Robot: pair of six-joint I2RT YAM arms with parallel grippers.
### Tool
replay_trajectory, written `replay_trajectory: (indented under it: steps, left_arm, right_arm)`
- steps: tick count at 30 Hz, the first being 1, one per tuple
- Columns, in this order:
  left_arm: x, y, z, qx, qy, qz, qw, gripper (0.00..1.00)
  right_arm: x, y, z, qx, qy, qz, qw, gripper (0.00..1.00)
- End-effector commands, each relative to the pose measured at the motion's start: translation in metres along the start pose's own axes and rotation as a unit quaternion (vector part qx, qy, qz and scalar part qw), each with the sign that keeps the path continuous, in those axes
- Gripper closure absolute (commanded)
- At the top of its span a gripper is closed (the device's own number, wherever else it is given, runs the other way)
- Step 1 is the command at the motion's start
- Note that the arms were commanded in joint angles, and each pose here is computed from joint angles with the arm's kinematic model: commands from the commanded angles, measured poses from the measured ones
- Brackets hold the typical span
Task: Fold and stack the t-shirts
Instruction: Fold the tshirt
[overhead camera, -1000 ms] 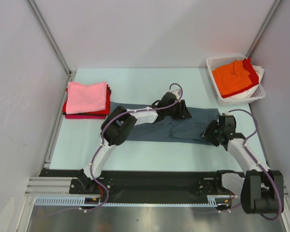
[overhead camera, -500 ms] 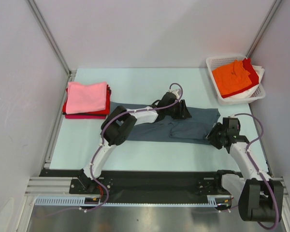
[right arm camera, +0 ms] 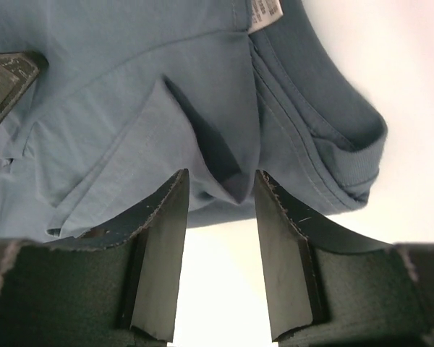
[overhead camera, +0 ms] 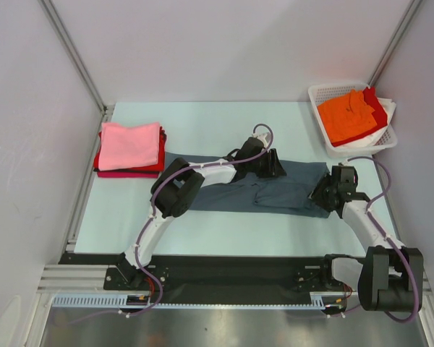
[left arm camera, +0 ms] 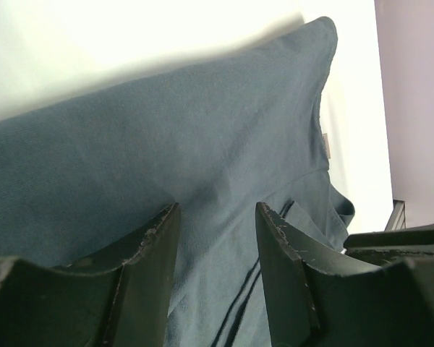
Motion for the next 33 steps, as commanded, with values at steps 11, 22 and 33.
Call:
replay_trajectory:
  steps: [11,22,33]
  left_arm:
    - [-0.015,0.002,-0.013,0.014,-0.016,-0.015,1.0,0.48]
    - [-0.019,0.0,-0.01,0.009,-0.018,-0.016,1.0,0.48]
    - [-0.02,0.002,-0.013,0.011,-0.021,-0.016,1.0,0.48]
  right_arm:
    - [-0.012,-0.019,0.015,-0.016,0.027,0.008,0.999,0.67]
    - [0.019,-0.001,-0.009,0.018,-0.026,0.036,0.999,0.82]
    - [0.011,0.0,-0.007,0.018,-0.008,0.021,1.0,0.48]
Point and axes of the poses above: each gripper's point midway between its finger pads, its own y axis back along the fingers, its own z axis along the line the jaws close on, x = y × z, the point moved 1 cm from there along y, back along the fingers, and after that the axes turned 12 degrees about y, right-handed, at the moved point
